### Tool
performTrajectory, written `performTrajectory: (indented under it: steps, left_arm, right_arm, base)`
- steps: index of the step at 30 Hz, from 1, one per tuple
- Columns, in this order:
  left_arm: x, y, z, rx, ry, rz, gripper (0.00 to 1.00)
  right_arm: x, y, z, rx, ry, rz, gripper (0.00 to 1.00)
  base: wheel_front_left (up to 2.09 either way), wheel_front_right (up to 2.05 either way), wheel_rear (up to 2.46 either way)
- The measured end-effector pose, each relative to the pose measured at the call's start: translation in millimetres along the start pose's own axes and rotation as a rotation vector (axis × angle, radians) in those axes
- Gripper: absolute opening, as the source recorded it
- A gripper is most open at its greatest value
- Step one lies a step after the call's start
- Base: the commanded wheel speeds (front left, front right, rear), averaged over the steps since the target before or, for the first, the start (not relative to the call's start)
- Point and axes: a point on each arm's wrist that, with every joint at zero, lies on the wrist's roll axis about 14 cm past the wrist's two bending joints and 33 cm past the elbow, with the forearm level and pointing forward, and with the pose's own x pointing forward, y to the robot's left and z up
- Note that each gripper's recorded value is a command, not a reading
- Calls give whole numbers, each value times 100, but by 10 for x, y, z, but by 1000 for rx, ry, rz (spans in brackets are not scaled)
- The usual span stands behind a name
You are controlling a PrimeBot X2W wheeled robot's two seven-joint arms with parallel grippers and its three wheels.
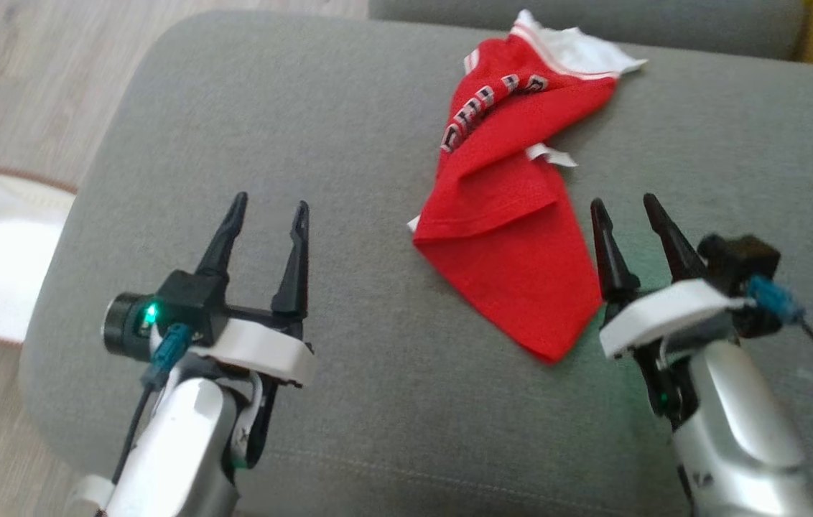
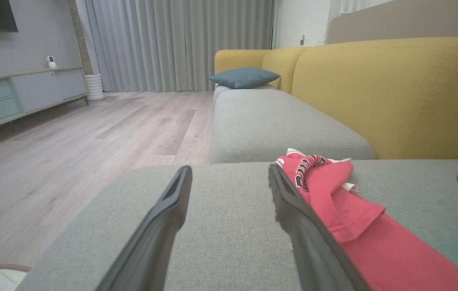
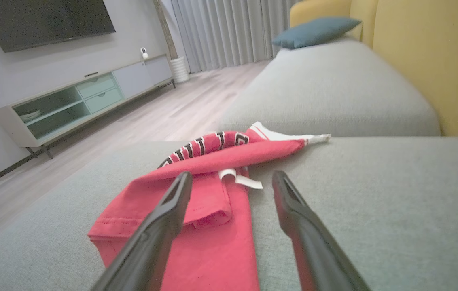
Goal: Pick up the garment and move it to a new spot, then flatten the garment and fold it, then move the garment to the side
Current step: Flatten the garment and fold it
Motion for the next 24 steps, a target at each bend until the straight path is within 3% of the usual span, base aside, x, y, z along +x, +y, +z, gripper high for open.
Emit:
performTrajectory:
  steps: [8, 19, 20, 21, 22, 24]
  left_arm:
    - [-74, 117, -216, -6, 67, 52, 100]
    - [-116, 288, -361, 0, 112, 104, 100]
    - [-112, 287, -362, -1, 112, 105, 100]
    - [-106, 285, -364, 0, 112, 104, 100]
    - [-97, 280, -369, 2, 112, 102, 100]
    - [-78, 261, -386, -1, 115, 97, 100]
  right_arm:
    - [446, 87, -459, 120, 171, 24, 100]
    - [653, 221, -862, 145, 292, 54, 100]
    - [661, 222, -857, 149, 289, 54, 94]
    - [670, 219, -847, 155, 285, 52, 40]
    - [680, 216, -830, 156, 276, 52, 0]
    - [703, 206, -768, 146, 246, 55, 0]
  base:
    - [0, 0, 0]
    - [0, 0, 0]
    - [0, 0, 0]
    - [0, 0, 0]
    - [0, 0, 0]
    - [0, 0, 0]
